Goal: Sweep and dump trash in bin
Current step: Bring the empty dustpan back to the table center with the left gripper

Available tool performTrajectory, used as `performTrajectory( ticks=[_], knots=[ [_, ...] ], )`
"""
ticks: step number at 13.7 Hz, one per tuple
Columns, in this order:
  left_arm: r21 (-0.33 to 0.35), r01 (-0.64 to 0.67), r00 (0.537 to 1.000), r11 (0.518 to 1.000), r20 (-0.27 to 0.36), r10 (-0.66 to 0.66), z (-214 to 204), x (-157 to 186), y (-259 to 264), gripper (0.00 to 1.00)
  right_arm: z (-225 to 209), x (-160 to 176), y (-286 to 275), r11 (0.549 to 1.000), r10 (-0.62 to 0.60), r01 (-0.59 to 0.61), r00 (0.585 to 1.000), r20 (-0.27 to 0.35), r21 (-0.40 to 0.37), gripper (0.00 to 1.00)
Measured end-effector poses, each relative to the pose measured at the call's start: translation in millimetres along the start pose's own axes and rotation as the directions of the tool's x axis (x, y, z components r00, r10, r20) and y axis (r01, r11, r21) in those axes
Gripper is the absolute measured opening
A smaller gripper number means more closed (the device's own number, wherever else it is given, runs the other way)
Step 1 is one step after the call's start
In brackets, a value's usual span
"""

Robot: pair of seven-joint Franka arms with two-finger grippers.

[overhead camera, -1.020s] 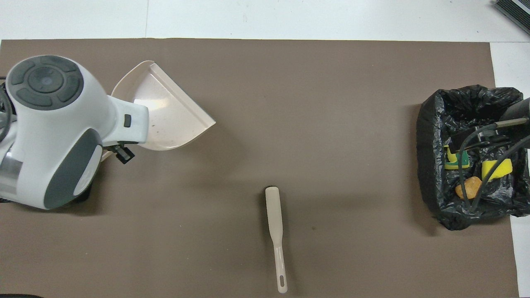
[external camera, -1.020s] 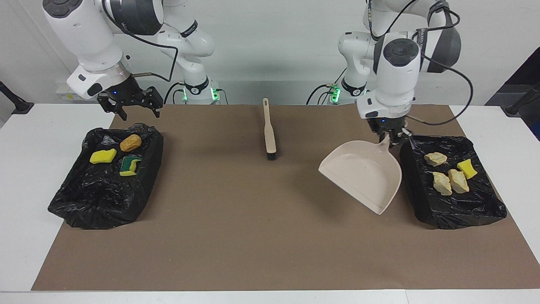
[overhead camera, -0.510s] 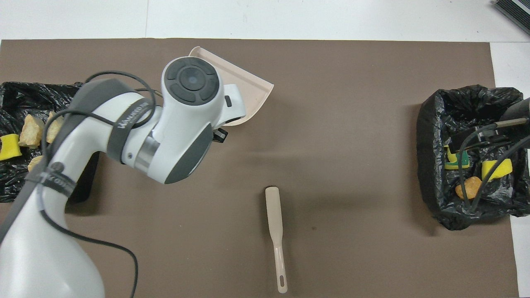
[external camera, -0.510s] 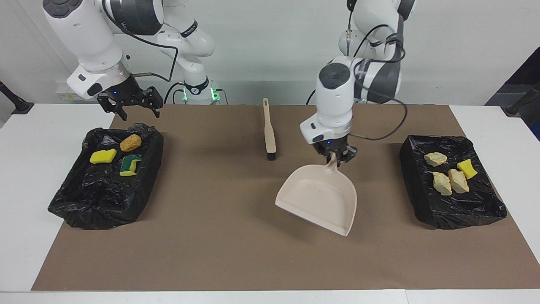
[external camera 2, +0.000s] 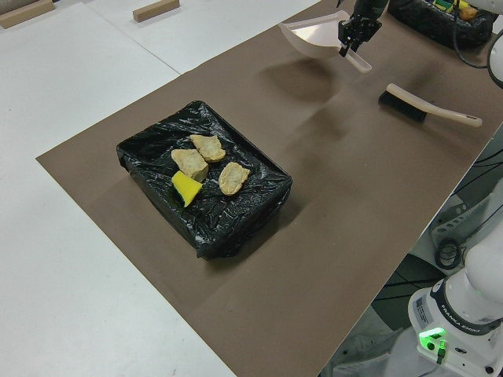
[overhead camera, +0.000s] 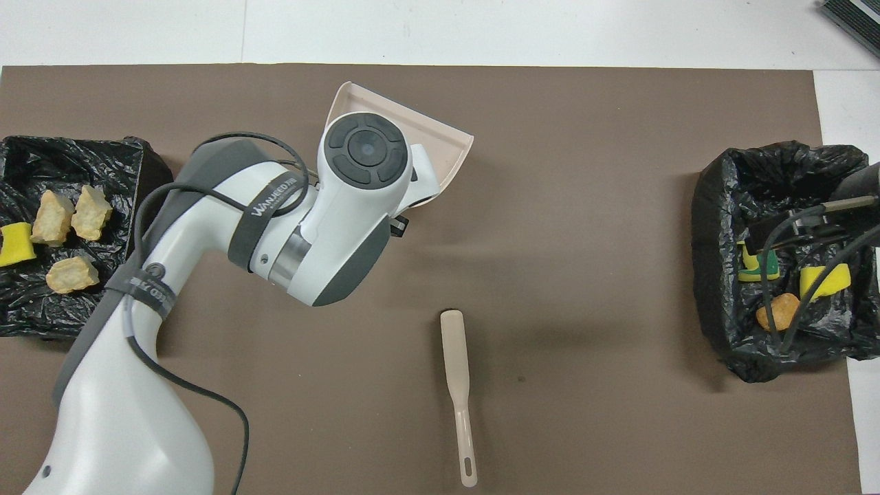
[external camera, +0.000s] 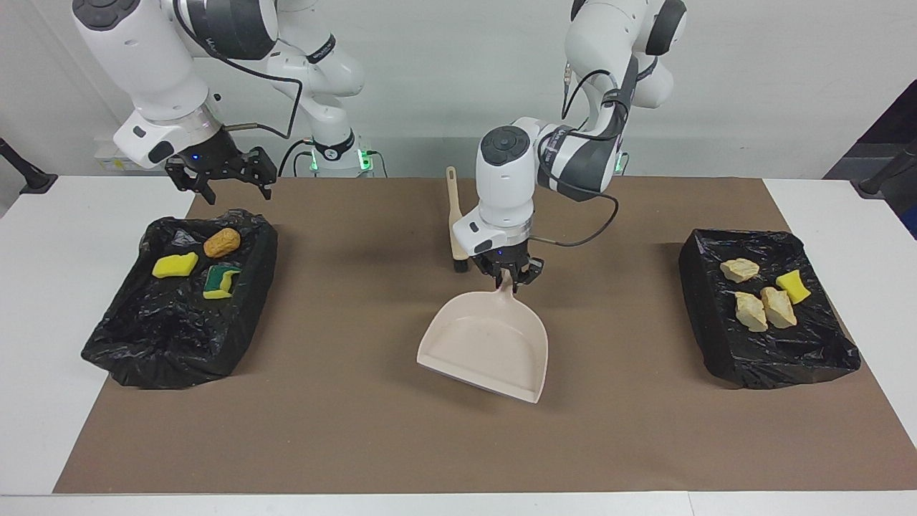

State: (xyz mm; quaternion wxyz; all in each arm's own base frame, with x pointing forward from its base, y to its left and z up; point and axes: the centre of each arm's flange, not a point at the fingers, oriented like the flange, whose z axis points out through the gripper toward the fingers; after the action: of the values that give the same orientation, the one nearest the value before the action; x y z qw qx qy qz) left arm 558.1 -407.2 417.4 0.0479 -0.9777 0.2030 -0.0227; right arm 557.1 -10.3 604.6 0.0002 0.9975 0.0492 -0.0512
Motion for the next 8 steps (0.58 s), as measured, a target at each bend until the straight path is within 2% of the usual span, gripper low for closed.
performTrajectory(
  ticks=[4, 8],
  knots=[
    [-0.005, 0.13, 0.991, 0.992, 0.032, -0.129, 45, 21, 14, 0.32, 0, 0, 0, 1.0, 0.0, 0.0, 1.0, 0.0, 0.0, 1.0],
    [-0.072, 0.183, 0.98, 0.981, 0.089, -0.176, 62, 20, 29, 0.32, 0, 0, 0, 1.0, 0.0, 0.0, 1.0, 0.0, 0.0, 1.0]
  ],
)
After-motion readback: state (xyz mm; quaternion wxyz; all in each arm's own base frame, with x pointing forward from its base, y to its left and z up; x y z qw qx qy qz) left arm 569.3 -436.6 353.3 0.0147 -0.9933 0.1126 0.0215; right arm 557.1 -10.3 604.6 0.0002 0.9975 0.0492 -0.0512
